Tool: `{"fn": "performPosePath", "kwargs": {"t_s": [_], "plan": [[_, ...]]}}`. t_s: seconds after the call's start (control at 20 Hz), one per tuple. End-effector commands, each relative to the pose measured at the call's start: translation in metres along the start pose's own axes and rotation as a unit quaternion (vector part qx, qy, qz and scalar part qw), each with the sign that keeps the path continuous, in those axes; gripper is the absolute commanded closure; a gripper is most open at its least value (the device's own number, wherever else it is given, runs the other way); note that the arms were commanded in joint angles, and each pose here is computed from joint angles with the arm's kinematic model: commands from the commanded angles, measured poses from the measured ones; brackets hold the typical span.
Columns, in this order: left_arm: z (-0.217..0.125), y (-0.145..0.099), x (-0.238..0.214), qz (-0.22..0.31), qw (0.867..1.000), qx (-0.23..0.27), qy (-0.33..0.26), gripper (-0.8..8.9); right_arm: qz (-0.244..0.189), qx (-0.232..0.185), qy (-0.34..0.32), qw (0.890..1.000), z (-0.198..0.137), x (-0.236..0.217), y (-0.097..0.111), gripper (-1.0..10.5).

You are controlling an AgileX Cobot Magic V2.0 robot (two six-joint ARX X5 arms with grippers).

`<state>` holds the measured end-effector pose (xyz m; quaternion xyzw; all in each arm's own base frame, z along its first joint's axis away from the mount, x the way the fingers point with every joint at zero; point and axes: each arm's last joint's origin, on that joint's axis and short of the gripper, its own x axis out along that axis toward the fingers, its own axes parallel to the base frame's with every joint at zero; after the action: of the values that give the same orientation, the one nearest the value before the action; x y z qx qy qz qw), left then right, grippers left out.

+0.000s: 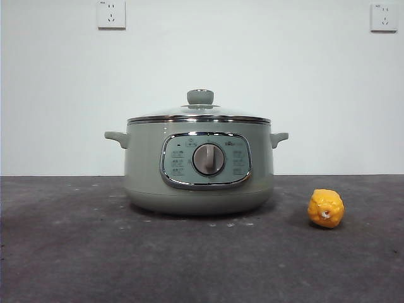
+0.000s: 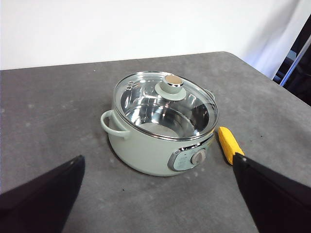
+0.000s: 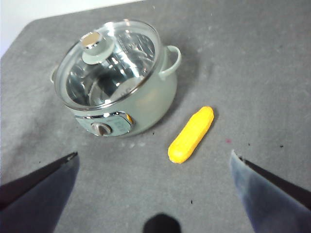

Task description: Pick up the corn,open the lid,put the corn in the pot,close the lid

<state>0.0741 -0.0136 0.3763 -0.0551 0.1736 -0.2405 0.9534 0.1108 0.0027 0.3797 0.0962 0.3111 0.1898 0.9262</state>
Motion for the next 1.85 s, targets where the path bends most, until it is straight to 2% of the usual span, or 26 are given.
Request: {"fn": "performPosePath", "kwargs": {"t_s": [0.05,0.25,0.35,0.6,0.75,0.95,1.25,1.55,1.7,1.85], "plan": [[0.002,-0.001,-0.001,-0.003,1.000,0.006,-0.006,1.97,0.008,0.007,0.019,1.000,0.005,0.012,-0.004,3.6],[0.002,-0.001,-0.001,-0.003,1.000,0.006,-0.006,1.97,0.024,0.015,0.069,0.997,0.012,0.039,-0.011,3.6],[0.002,-0.001,-0.001,-0.003,1.000,0.006,-0.006,1.97,0.023,0.019,0.121,0.992,0.017,0.071,-0.016,3.6],[0.002,-0.001,-0.001,-0.003,1.000,0.006,-0.005,1.97,-0.024,0.029,0.217,0.976,0.017,0.165,-0.021,3.6],[0.002,-0.001,-0.001,-0.003,1.000,0.006,-0.005,1.97,-0.054,0.024,0.265,0.962,0.005,0.214,-0.020,4.2],[0.002,-0.001,0.000,-0.003,1.000,0.005,-0.003,1.97,-0.092,0.008,0.286,0.954,-0.012,0.261,-0.013,4.1],[0.002,0.001,0.002,-0.003,1.000,0.002,0.001,1.97,-0.144,0.005,0.294,0.945,-0.030,0.296,-0.013,4.2],[0.003,0.003,0.006,-0.003,1.000,-0.002,0.007,1.97,-0.147,0.002,0.298,0.943,-0.034,0.306,-0.016,8.0],[0.003,0.004,0.008,-0.003,1.000,-0.004,0.013,1.97,-0.146,0.002,0.294,0.945,-0.034,0.307,-0.017,8.4],[0.003,0.005,0.009,-0.003,1.000,-0.006,0.015,1.97,-0.146,0.001,0.292,0.945,-0.034,0.308,-0.017,9.6]]}}
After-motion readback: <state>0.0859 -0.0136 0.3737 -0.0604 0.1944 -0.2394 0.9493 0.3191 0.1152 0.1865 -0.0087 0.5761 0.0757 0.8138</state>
